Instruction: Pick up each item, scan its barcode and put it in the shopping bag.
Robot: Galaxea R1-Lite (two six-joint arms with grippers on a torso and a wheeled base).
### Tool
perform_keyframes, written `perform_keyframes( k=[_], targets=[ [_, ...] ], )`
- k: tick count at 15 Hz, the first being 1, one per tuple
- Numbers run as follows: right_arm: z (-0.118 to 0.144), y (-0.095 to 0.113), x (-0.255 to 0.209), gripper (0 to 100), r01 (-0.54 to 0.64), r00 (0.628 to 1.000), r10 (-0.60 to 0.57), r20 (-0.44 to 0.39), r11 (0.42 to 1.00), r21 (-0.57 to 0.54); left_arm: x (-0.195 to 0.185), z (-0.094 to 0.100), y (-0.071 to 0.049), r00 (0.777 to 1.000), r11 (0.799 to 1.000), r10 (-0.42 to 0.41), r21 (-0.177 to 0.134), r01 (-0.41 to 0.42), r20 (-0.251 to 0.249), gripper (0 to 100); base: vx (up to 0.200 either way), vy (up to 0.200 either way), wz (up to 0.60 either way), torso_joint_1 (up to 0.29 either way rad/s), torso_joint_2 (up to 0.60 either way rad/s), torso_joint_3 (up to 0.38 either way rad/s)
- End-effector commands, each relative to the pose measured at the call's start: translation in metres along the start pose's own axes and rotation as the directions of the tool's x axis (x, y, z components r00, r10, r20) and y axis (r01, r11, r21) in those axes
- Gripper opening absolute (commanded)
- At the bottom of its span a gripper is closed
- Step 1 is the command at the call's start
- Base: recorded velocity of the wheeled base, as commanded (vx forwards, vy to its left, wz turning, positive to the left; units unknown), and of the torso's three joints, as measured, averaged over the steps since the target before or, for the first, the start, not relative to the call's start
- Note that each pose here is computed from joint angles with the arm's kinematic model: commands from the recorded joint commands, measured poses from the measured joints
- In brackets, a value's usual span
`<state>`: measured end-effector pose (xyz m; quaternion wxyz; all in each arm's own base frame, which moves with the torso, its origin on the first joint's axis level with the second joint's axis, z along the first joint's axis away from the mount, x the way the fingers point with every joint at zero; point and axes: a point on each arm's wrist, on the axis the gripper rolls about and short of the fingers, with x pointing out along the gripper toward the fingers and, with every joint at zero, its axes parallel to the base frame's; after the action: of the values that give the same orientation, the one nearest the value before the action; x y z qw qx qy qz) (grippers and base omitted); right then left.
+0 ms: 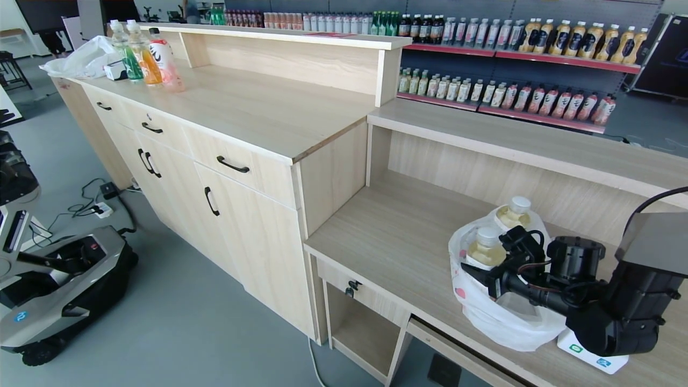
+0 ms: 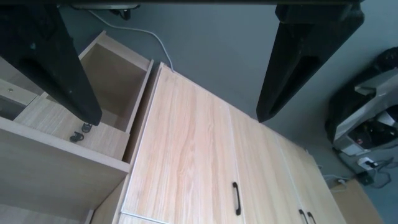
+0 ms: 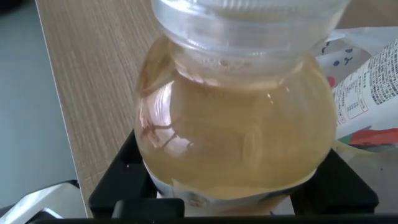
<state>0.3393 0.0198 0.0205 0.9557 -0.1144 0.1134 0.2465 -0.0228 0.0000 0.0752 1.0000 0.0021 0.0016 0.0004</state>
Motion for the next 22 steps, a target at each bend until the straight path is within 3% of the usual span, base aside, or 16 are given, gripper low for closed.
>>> perform_keyframes(
  k=[1, 4, 5, 11, 16, 22],
  targets=[
    [-0.006, 0.001, 0.001, 0, -0.005, 1.000, 0.005, -0.024, 1.000, 0.011, 0.000, 0.000, 0.000, 1.000, 1.000, 0.001, -0.001, -0.001, 0.000, 100, 0.000, 0.000, 0.00, 0.000, 0.00, 0.000],
    [-0.004, -0.001, 0.000, 0, 0.002, 1.000, -0.002, -0.017, 1.000, 0.011, 0.000, 0.000, 0.000, 1.000, 1.000, 0.001, 0.000, -0.001, 0.000, 100, 0.000, 0.000, 0.00, 0.000, 0.00, 0.000],
    [-0.001, -0.002, -0.002, 100, 0.007, 1.000, -0.007, -0.010, 1.000, 0.011, 0.000, 0.000, 0.000, 1.000, 1.000, 0.001, 0.000, -0.001, 0.000, 100, 0.000, 0.000, 0.00, 0.000, 0.00, 0.000],
    [0.035, -0.009, -0.020, 100, 0.045, 0.996, -0.046, 0.080, 0.999, 0.020, 0.000, 0.000, 0.000, 1.000, 1.000, 0.001, 0.000, -0.001, 0.000, 100, 0.000, 0.000, 0.00, 0.000, 0.00, 0.000],
    [0.100, -0.008, -0.076, 100, 0.096, 0.982, -0.092, 0.164, 0.995, -0.019, 0.000, 0.000, 0.000, 1.000, 1.000, 0.001, 0.000, -0.001, 0.000, 100, 0.000, 0.000, 0.00, 0.000, 0.00, 0.000],
    [0.115, -0.018, -0.136, 100, 0.251, 0.952, -0.234, 0.196, 0.965, -0.072, 0.000, 0.000, 0.000, 1.000, 1.000, 0.001, 0.000, -0.001, 0.000, 100, 0.000, 0.000, 0.00, 0.000, 0.00, 0.000]
  ],
)
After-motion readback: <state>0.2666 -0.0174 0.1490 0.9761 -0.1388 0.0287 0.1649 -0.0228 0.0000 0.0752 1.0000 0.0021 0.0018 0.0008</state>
